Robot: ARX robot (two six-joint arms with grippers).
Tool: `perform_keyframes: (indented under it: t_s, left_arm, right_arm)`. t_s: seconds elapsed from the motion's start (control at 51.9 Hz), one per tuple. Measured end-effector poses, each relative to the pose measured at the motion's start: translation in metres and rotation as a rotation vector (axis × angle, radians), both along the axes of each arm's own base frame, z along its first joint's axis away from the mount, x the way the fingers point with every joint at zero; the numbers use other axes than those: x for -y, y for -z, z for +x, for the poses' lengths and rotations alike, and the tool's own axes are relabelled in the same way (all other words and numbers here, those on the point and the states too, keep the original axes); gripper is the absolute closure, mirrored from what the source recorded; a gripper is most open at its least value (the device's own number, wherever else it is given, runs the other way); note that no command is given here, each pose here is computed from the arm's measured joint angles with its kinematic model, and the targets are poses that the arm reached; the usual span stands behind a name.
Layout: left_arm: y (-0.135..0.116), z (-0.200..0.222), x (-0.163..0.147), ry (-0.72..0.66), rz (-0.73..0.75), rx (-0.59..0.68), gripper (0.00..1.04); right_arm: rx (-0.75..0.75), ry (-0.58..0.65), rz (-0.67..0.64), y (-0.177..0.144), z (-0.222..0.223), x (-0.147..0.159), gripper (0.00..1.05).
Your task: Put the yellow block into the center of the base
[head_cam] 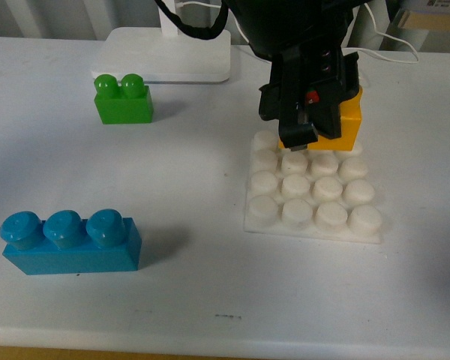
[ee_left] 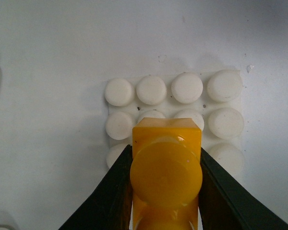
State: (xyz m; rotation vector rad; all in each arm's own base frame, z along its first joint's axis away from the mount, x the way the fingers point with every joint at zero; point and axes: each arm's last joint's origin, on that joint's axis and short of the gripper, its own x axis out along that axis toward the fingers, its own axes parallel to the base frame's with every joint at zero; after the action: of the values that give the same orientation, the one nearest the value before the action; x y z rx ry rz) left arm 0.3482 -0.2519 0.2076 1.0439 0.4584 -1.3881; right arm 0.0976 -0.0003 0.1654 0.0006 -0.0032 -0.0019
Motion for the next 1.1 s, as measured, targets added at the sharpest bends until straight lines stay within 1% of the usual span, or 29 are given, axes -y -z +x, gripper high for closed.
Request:
perform_keyframes:
  t_s: [0.116, 0.463, 0.829, 1.099]
  left_arm:
    - [0.009, 0.0, -0.002, 0.0, 0.024, -0.04, 0.73]
    - [0.02, 0.008, -0.01, -0.01, 0.049, -0.05, 0.73]
    - [0.034, 0.012, -0.009, -0.002, 0.058, -0.062, 0.73]
    - [0.034, 0.019, -0.004, -0.002, 0.055, -0.05, 0.73]
  right_arm:
    - [0.0, 0.0, 0.0, 0.0, 0.0, 0.0, 0.09]
    - [0.0, 0.0, 0.0, 0.0, 0.0, 0.0, 0.09]
    - [0.0, 0.0, 0.0, 0.0, 0.0, 0.0, 0.09]
    - [0.0, 0.0, 0.0, 0.0, 0.0, 0.0, 0.09]
